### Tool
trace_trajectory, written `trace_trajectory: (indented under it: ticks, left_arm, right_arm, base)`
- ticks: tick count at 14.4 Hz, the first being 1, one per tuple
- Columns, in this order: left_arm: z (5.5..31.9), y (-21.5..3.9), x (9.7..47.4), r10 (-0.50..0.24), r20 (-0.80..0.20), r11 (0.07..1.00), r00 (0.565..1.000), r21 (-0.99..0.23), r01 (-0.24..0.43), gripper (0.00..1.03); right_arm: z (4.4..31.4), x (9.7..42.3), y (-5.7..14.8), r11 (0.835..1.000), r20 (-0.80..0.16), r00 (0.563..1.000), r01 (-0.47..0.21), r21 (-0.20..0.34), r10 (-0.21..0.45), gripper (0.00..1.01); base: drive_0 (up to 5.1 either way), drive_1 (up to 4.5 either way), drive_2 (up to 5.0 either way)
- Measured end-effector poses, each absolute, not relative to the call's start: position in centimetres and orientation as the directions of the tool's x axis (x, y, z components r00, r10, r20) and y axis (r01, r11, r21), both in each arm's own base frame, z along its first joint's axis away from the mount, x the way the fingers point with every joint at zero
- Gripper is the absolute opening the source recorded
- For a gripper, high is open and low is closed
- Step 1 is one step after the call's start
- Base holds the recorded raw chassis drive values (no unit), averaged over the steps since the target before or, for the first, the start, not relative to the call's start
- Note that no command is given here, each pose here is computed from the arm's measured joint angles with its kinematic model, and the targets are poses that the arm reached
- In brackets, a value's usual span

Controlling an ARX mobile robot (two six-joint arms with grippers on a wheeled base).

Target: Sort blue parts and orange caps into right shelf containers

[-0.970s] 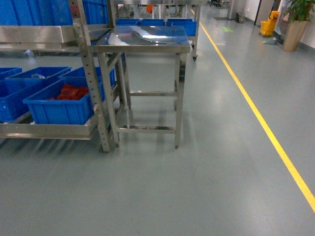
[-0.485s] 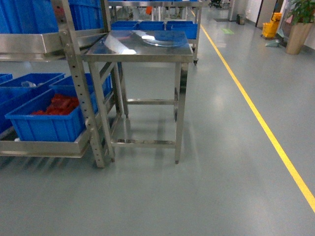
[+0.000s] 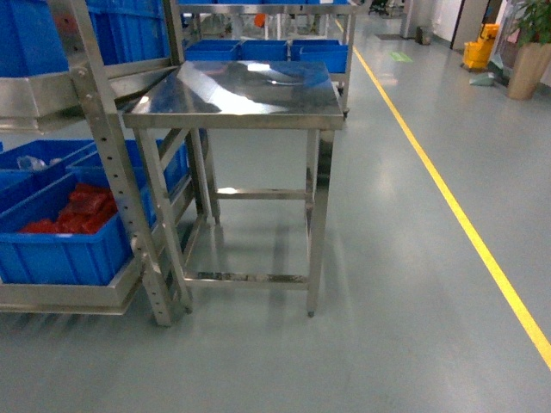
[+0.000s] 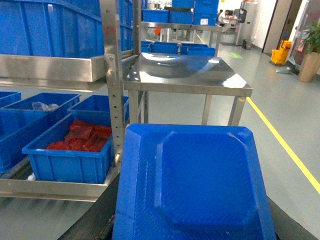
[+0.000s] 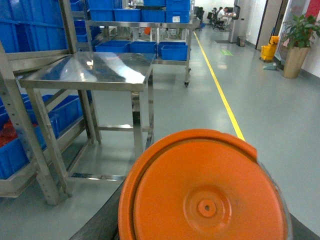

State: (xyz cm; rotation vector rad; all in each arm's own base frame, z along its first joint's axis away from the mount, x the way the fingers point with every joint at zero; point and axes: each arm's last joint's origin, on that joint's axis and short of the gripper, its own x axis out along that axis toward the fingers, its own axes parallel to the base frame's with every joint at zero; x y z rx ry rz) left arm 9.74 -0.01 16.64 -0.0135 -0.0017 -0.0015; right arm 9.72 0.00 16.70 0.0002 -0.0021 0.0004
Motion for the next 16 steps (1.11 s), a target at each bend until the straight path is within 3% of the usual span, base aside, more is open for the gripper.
trace_trajectory:
  ticks: [5,8,16]
  left_arm:
    - [16.61,0.00,9.74,0.000,-0.002,1.000,1.000,-0.014,0.000,0.43]
    - [16.66,0.00,9.74,0.000,0.003,1.000,1.000,-0.014,0.000,0.43]
    - [16.63,0.00,9.74,-0.001,0.000,1.000,1.000,-0.014,0.001,0.43]
  right_arm:
    - [16.70,9.72,0.00,1.000,0.002,1.000,0.000,0.000,0.000,0.45]
    - [16.76,9.72,0.00,1.000,0.008,1.000,0.000,0.000,0.000,0.45]
    - [16.70,9.72,-0.01,1.000,0.002,1.000,0.003,0.000,-0.003,0.45]
  base:
    - [0.0,4.33,-4.3]
    - [0.0,0.00,0.0]
    - [-4.7,2.72,2.7]
